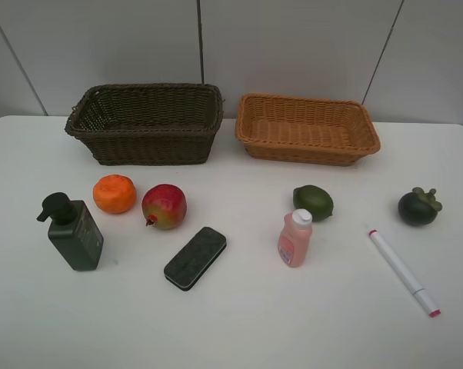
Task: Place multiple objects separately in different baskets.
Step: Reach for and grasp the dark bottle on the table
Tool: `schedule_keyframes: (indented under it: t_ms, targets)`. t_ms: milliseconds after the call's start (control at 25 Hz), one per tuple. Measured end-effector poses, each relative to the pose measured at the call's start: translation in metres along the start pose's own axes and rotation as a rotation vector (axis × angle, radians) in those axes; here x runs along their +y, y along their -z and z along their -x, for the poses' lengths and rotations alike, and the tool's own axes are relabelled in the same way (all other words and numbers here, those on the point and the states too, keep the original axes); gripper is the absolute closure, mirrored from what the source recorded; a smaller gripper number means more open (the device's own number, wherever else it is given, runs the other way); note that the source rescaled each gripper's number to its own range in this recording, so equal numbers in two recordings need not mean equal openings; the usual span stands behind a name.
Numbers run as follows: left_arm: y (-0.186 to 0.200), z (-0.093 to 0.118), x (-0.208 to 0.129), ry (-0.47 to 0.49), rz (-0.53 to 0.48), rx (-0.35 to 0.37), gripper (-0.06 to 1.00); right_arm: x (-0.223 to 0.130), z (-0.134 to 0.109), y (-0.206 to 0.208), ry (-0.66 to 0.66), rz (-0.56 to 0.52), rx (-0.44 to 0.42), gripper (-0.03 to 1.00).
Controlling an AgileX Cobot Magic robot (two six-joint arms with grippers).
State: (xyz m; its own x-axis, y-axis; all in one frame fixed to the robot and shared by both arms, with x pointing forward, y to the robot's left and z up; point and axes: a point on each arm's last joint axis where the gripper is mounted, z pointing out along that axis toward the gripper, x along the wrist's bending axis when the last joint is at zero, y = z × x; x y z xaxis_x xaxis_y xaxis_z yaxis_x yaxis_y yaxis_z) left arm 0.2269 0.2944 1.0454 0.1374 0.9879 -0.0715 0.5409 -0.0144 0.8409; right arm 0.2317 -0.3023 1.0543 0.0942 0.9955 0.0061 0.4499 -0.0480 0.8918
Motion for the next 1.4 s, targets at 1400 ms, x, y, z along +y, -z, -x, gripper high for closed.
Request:
schedule_keyframes:
  t_ms: [1400]
  targets:
    - [-0.168, -0.003, 0.092, 0.211, -0.818, -0.021, 0.06, 0.0, 0.0, 0.0, 0.0, 0.0, 0.0, -0.03]
